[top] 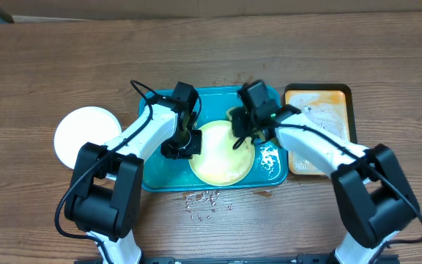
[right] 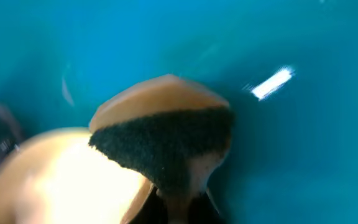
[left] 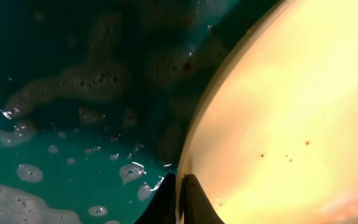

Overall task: Clean dirty plates on tray and stack at the side
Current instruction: 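Scrub the yellow plate with the sponge in the right gripper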

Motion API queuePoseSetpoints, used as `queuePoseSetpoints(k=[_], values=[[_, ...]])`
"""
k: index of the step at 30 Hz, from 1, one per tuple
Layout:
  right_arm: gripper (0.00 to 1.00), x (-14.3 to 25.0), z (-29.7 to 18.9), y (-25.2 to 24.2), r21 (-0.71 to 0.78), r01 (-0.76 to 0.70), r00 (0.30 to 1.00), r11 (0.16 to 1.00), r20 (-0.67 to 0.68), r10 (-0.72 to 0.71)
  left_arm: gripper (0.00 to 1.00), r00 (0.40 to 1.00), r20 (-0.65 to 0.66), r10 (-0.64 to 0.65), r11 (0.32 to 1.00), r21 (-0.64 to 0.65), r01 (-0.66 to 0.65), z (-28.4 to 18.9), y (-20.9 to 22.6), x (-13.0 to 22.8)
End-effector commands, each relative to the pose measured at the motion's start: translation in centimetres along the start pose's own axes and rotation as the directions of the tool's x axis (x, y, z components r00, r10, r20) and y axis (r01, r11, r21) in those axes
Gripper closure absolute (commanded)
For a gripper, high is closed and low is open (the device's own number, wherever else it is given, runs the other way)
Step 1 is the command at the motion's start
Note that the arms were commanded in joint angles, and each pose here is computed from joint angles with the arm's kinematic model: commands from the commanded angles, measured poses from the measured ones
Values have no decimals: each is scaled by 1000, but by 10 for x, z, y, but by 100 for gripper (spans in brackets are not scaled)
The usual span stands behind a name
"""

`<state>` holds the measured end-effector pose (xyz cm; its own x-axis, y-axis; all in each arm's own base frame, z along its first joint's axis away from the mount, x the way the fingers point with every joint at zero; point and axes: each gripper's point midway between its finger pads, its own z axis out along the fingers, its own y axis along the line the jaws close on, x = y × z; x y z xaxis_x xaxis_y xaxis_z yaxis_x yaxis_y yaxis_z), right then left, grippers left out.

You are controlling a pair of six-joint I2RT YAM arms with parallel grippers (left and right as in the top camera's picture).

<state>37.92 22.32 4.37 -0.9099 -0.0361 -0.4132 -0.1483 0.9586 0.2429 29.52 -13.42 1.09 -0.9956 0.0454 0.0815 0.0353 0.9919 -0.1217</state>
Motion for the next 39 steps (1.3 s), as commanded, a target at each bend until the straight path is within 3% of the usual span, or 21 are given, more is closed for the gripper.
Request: queuePoseSetpoints(k=[1, 4, 8, 13, 21, 29, 33, 39], values=[[96, -51, -52, -13, 11, -55, 986, 998, 159, 53, 96, 1000, -21, 13, 1000, -25, -13, 4, 4, 5], [96, -41, -68, -18, 11, -63, 991, 998, 123, 61, 96, 1000, -21, 13, 1000, -25, -13, 4, 4, 5], [96, -5, -66, 6, -110, 97, 995, 989, -26, -100, 96, 1000, -21, 13, 1000, -25, -13, 4, 4, 5], [96, 35, -49, 18, -144, 228, 960, 963, -130, -247, 96, 1000, -21, 13, 1000, -25, -13, 4, 4, 5], [96, 65, -10, 18, -102, 275, 931, 956, -220, -292, 96, 1000, -21, 13, 1000, -25, -13, 4, 4, 5], [96, 81, 22, -16, 77, 218, 936, 973, -298, -186, 96, 1000, -21, 13, 1000, -25, -13, 4, 4, 5], [96, 68, 28, -41, 245, 104, 973, 964, -224, -48, 96, 1000, -21, 13, 1000, -25, -13, 4, 4, 5], [96, 46, 33, -33, 236, 27, 993, 971, -116, 1, 96, 1000, -26, 12, 1000, -27, -13, 3, 4, 6]])
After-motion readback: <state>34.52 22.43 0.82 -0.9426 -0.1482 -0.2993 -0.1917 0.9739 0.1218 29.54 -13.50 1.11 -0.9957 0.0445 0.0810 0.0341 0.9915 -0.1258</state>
